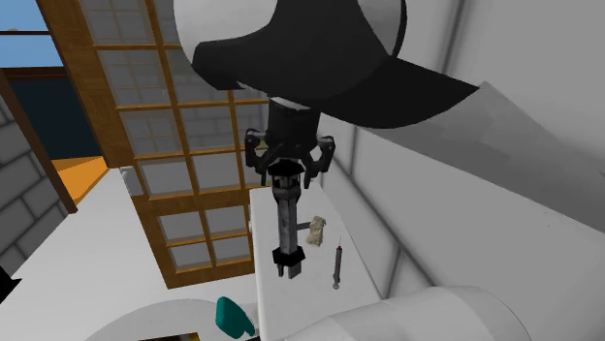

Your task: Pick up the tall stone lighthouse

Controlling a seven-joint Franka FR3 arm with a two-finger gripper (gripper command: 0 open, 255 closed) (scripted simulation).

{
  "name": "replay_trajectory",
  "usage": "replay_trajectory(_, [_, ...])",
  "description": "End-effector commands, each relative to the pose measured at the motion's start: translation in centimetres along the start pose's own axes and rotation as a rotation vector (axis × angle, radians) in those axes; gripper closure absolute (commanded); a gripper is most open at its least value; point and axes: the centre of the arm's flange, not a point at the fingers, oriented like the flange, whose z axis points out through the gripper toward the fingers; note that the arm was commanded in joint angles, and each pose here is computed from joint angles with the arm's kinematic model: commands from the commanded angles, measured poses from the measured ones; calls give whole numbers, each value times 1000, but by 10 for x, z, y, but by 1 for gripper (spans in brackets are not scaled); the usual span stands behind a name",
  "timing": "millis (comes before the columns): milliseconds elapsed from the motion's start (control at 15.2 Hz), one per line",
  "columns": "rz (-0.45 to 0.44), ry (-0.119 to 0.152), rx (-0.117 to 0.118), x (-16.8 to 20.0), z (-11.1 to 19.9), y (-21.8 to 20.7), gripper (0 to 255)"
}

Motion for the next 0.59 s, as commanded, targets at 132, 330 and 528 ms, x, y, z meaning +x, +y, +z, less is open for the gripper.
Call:
replay_trajectory(132, [0,0,0,5,-20,-4,255])
replay_trajectory(330, [0,0,0,8,-36,-6,255])
replay_trajectory(528, [0,0,0,10,-42,-7,255])
